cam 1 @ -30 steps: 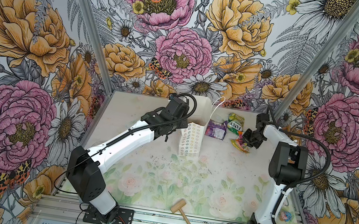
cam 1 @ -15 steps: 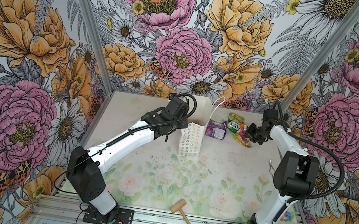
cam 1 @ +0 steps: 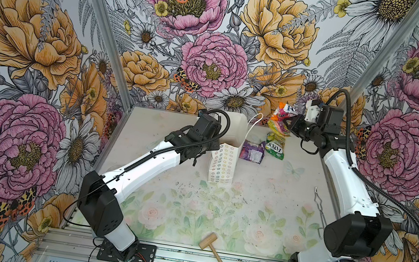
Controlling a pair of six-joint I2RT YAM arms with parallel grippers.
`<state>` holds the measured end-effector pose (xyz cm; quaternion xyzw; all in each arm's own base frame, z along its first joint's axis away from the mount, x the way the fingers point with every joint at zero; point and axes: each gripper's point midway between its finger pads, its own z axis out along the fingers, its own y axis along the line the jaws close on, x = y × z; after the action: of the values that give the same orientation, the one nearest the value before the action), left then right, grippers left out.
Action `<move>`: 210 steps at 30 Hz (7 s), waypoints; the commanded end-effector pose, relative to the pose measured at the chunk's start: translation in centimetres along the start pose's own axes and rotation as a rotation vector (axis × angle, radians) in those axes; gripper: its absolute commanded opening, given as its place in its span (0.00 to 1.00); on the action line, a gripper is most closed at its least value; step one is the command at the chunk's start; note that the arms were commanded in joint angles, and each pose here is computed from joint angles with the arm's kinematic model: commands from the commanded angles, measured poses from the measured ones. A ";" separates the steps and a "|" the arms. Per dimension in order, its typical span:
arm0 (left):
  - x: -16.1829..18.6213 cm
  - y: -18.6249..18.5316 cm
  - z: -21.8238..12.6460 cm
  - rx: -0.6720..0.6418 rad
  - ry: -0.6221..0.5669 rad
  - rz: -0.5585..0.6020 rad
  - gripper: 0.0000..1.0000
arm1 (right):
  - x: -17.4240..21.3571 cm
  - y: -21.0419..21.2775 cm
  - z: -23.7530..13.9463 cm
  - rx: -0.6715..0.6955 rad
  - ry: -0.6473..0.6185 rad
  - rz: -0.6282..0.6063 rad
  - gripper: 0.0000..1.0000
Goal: Place the snacks into the paper bag
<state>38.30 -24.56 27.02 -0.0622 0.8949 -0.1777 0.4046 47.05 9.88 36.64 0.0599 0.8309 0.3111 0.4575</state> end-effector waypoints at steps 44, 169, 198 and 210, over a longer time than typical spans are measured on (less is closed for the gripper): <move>-0.5 -0.8 -0.9 0.042 -0.031 -0.012 0.00 | 3.5 13.8 6.4 0.016 -0.097 -0.515 0.00; -0.6 -1.3 -0.4 0.072 -0.032 -0.027 0.00 | 12.8 12.4 4.5 0.141 0.217 -0.307 0.49; -1.0 -1.3 -0.8 0.078 -0.039 -0.027 0.00 | -0.8 4.3 -8.2 0.273 -0.089 -0.221 0.85; -0.8 -1.2 -0.9 0.079 -0.038 -0.032 0.00 | 3.5 -7.0 0.3 0.380 0.159 0.010 0.98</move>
<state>38.26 -24.97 27.14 -0.0624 0.8905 -0.1932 0.4071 45.96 4.82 32.24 0.1257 0.8970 0.1297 0.4034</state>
